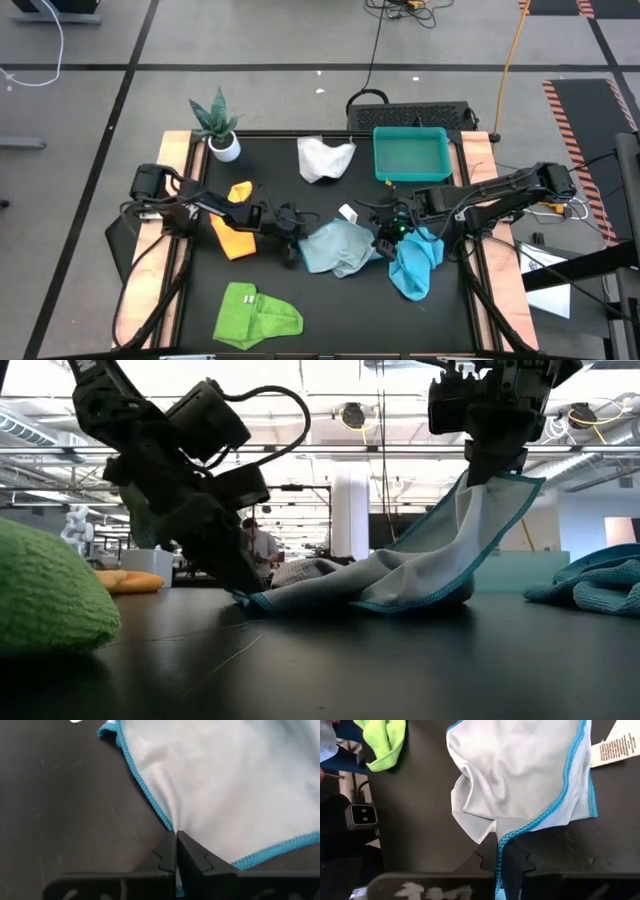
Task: Fold microfiber towels
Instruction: Fold the blue microfiber towel
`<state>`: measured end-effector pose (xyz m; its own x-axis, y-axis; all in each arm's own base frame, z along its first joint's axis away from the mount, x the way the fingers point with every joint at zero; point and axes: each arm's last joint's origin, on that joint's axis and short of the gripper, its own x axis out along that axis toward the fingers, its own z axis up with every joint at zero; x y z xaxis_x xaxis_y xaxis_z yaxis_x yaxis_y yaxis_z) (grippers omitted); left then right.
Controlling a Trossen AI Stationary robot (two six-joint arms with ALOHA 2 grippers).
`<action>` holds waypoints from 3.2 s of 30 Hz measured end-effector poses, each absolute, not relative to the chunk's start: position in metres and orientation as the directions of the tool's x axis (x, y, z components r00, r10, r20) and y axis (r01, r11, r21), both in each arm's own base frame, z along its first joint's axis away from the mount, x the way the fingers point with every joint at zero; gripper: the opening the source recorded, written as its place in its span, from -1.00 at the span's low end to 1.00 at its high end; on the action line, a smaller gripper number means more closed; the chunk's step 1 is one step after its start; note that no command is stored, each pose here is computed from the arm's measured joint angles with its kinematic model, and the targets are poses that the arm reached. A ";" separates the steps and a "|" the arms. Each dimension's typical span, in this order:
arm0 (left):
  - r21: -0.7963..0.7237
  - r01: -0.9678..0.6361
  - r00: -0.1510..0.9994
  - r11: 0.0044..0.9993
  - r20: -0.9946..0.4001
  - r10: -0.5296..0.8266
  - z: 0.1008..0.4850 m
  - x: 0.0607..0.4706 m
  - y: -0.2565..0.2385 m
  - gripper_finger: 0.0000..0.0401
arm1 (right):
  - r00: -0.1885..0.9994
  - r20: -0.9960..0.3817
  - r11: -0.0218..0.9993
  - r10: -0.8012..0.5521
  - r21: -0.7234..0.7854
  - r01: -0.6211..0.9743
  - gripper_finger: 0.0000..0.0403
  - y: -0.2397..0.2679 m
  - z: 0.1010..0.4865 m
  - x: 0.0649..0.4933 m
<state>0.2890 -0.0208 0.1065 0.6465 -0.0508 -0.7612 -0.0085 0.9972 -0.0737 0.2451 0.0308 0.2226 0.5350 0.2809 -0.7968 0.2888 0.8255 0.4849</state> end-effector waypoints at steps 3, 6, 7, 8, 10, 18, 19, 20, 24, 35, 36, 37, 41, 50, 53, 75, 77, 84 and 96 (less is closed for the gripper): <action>-0.055 -0.028 0.670 0.998 -0.742 -0.022 0.129 0.280 -0.014 -0.98 | 0.565 -0.782 0.840 0.262 0.473 0.266 -1.00 0.030 0.228 0.243; -0.016 -0.067 0.749 0.998 -0.661 0.040 0.167 0.272 -0.003 -0.99 | 0.602 -0.759 0.854 0.249 0.466 0.233 -1.00 0.028 0.237 0.239; -0.005 -0.079 0.758 0.997 -0.650 0.057 0.178 0.266 0.000 -0.99 | 0.613 -0.753 0.861 0.237 0.456 0.226 -1.00 0.027 0.239 0.238; 0.004 -0.089 0.766 0.996 -0.639 0.072 0.187 0.259 0.003 -0.99 | 0.625 -0.745 0.870 0.233 0.447 0.207 -1.00 0.026 0.242 0.236; 0.025 -0.119 0.799 0.993 -0.591 0.110 0.210 0.247 0.009 -0.99 | 0.646 -0.729 0.896 0.227 0.417 0.155 -1.00 0.024 0.247 0.233; 0.194 -0.176 0.857 0.965 -0.453 0.247 0.307 0.212 0.031 -1.00 | 0.761 -0.648 1.000 0.021 -0.001 -0.029 -1.00 0.000 0.291 0.239; 0.234 -0.191 0.849 0.953 -0.449 0.280 0.318 0.210 0.036 -1.00 | 0.762 -0.647 0.998 -0.024 -0.064 -0.024 -1.00 -0.007 0.297 0.241; 0.274 -0.197 0.832 0.941 -0.462 0.309 0.326 0.207 0.041 -1.00 | 0.756 -0.651 0.992 -0.069 -0.125 -0.017 -1.00 -0.014 0.301 0.243; 0.391 -0.206 0.785 0.897 -0.482 0.390 0.360 0.207 0.062 -1.00 | 0.699 -0.692 0.965 -0.180 -0.262 -0.011 -1.00 -0.045 0.317 0.252; 0.539 -0.181 0.708 0.823 -0.510 0.489 0.416 0.209 0.074 -1.00 | 0.594 -0.703 0.862 -0.391 -0.507 -0.032 -1.00 -0.049 0.386 0.267; 0.542 -0.182 0.708 0.820 -0.506 0.492 0.419 0.208 0.071 -1.00 | 0.580 -0.711 0.858 -0.398 -0.512 -0.039 -1.00 -0.044 0.387 0.267; 0.534 -0.178 0.708 0.827 -0.514 0.484 0.420 0.207 0.067 -1.00 | 0.569 -0.723 0.865 -0.392 -0.500 -0.040 -1.00 -0.038 0.385 0.267; 0.348 -0.091 0.668 0.933 -0.674 0.316 0.400 0.202 0.041 -1.00 | 0.442 -0.872 0.959 -0.208 -0.272 -0.084 -1.00 -0.004 0.351 0.269; -0.141 0.121 0.494 0.983 -0.850 -0.183 0.279 0.213 -0.049 -1.00 | 0.430 -0.823 0.928 0.372 0.343 -0.146 -1.00 0.088 0.229 0.286; -0.178 0.147 0.517 0.973 -0.825 -0.229 0.279 0.214 -0.058 -1.00 | 0.433 -0.794 0.895 0.427 0.437 -0.082 -1.00 0.088 0.222 0.282; 0.456 -0.172 0.780 0.873 -0.479 0.404 0.440 0.193 0.058 -1.00 | 0.623 -0.707 0.934 -0.335 -0.335 0.122 -1.00 -0.045 0.404 0.248; 0.464 -0.187 0.797 0.866 -0.444 0.410 0.452 0.190 0.060 -1.00 | 0.635 -0.682 0.921 -0.363 -0.365 0.134 -1.00 -0.047 0.419 0.248; 0.253 -0.060 0.758 0.966 -0.618 0.209 0.435 0.185 0.035 -1.00 | 0.534 -0.826 0.981 -0.181 -0.189 0.039 -1.00 -0.006 0.391 0.254; -0.250 0.039 0.487 0.968 -0.840 -0.237 0.247 0.204 -0.066 -1.00 | 0.596 -0.764 0.912 0.248 0.392 0.122 -1.00 0.090 0.182 0.253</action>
